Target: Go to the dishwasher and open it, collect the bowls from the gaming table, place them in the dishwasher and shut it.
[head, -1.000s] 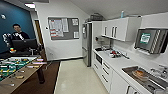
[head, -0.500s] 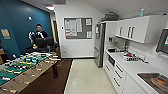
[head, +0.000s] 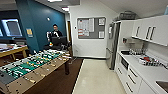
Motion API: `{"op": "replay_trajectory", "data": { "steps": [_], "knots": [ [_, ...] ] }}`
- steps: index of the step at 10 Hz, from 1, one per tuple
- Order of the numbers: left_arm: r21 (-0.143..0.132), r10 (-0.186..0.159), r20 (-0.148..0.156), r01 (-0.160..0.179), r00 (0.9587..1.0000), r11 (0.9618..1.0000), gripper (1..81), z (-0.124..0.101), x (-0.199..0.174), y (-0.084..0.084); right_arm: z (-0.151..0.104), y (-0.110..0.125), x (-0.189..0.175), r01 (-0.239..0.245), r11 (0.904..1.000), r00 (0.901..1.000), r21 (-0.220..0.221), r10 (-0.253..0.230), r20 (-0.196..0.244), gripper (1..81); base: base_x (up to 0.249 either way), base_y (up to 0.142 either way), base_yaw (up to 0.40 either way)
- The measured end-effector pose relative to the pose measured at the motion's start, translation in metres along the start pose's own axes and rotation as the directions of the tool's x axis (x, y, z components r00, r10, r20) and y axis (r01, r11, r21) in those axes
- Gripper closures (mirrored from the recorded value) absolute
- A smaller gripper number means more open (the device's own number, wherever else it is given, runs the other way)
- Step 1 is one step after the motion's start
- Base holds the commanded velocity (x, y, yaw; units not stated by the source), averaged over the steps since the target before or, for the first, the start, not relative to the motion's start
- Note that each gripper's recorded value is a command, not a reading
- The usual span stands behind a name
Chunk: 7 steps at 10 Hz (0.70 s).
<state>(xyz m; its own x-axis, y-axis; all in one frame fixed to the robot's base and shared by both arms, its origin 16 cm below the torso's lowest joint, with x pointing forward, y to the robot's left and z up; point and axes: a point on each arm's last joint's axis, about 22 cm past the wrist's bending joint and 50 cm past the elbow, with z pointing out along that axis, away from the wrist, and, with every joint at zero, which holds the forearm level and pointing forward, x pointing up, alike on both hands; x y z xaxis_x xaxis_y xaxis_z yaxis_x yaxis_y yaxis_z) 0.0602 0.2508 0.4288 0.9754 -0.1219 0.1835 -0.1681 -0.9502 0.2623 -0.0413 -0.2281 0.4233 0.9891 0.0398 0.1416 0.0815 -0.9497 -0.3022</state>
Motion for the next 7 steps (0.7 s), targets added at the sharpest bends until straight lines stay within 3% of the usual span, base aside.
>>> {"op": "replay_trajectory", "data": {
  "steps": [7],
  "knots": [
    [-0.008,-0.001,0.001,0.001,1.0,1.0,1.0,0.0017,-0.0019,0.0067,0.0011,-0.0009,0.0045,0.002,1.0,1.0,-0.001,-0.002,-0.007,1.0,0.0,0.0,0.371]
  ]
}}
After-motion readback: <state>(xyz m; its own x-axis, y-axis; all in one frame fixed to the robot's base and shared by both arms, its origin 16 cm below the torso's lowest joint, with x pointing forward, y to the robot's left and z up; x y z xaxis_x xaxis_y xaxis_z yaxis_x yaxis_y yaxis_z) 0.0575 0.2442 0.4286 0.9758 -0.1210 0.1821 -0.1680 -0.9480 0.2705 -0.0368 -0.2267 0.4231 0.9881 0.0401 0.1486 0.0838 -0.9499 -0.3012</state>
